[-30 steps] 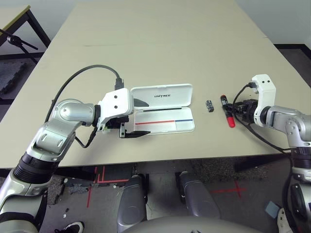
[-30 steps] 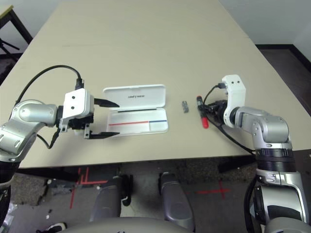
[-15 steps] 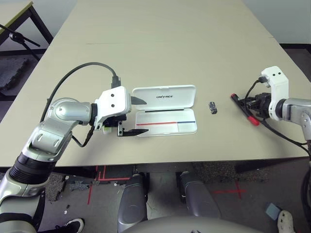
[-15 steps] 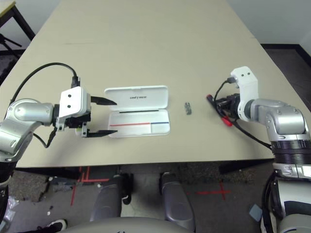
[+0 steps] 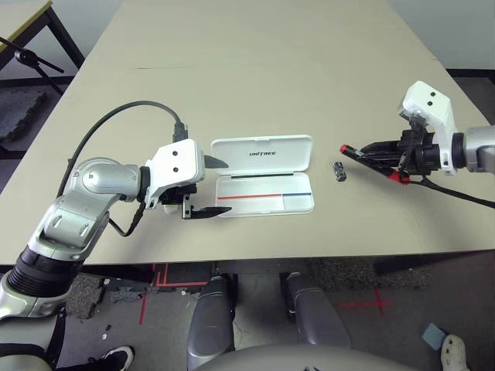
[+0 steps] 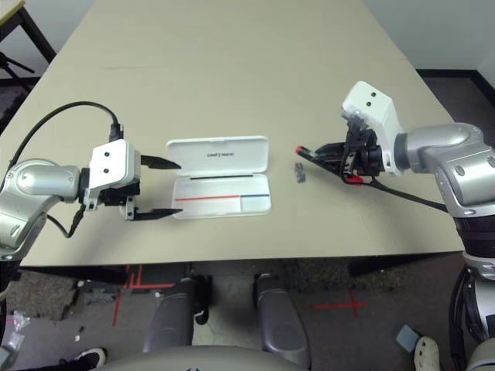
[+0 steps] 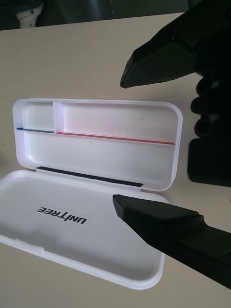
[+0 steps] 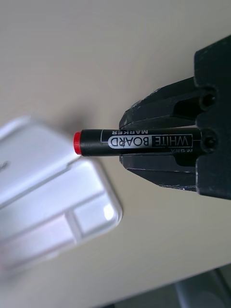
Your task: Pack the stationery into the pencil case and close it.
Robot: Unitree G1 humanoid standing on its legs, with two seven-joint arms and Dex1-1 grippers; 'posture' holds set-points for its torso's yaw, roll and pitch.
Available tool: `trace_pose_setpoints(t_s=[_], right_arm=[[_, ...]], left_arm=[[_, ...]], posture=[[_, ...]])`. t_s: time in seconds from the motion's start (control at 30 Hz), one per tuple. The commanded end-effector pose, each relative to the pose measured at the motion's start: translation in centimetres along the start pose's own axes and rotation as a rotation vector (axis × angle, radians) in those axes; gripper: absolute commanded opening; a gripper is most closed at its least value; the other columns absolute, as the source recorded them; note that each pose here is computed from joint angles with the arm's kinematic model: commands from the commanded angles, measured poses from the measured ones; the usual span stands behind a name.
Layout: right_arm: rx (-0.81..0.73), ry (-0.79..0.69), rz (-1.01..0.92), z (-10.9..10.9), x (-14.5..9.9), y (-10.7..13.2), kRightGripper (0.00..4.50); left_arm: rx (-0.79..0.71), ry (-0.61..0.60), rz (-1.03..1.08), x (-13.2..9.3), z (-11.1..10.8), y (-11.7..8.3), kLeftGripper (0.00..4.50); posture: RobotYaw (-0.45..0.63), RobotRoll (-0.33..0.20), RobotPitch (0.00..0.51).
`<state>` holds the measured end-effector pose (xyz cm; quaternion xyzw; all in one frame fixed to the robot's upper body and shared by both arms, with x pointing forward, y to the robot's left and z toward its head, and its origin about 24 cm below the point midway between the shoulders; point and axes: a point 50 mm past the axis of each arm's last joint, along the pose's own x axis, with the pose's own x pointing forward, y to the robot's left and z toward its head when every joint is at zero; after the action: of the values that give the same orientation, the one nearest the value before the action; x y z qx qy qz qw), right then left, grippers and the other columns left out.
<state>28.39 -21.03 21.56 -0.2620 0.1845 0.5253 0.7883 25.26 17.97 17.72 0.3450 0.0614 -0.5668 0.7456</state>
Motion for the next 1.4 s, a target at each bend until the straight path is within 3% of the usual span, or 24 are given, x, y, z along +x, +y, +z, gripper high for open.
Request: trace_pose_setpoints(t_s=[0.03,0.43,0.67,1.13,1.17,1.27,1.4], right_arm=[[-0.091,-0.031,0.102,1.3,2.4,1.0,0.43],[-0.213,-0.087,0.187,3.4,8.5,2.4,0.43],[-0.291,-0.079,0.18,3.3,11.6,3.2,0.43],[-0.419,-0.077,0.125,2.6,14.6,3.4,0.43],[-0.42,-0.086,0.124,2.5,14.8,3.4,0.99],[-0.418,-0.119,0.12,2.7,14.7,3.4,1.82],[-0.404,-0.162,0.125,3.0,13.9,3.1,3.31]], left_arm=[[-0.003,0.001,0.014,-0.1,0.2,-0.3,4.5],[-0.023,0.004,0.037,0.0,0.0,-0.9,4.5],[-0.028,0.011,0.047,-0.1,-0.1,-1.1,4.5],[-0.02,0.019,0.062,0.0,-0.5,-1.1,4.5],[-0.019,0.024,0.07,0.1,-0.6,-1.1,4.5],[-0.029,0.048,0.081,0.1,-1.0,-1.2,4.5],[-0.024,0.058,0.131,-0.3,-1.2,-0.8,4.5]], posture=[[-0.06,0.0,0.183],[-0.03,0.0,0.19],[-0.02,0.0,0.19],[-0.02,0.0,0.19],[-0.02,0.0,0.19],[-0.01,0.0,0.191],[-0.01,0.0,0.192]])
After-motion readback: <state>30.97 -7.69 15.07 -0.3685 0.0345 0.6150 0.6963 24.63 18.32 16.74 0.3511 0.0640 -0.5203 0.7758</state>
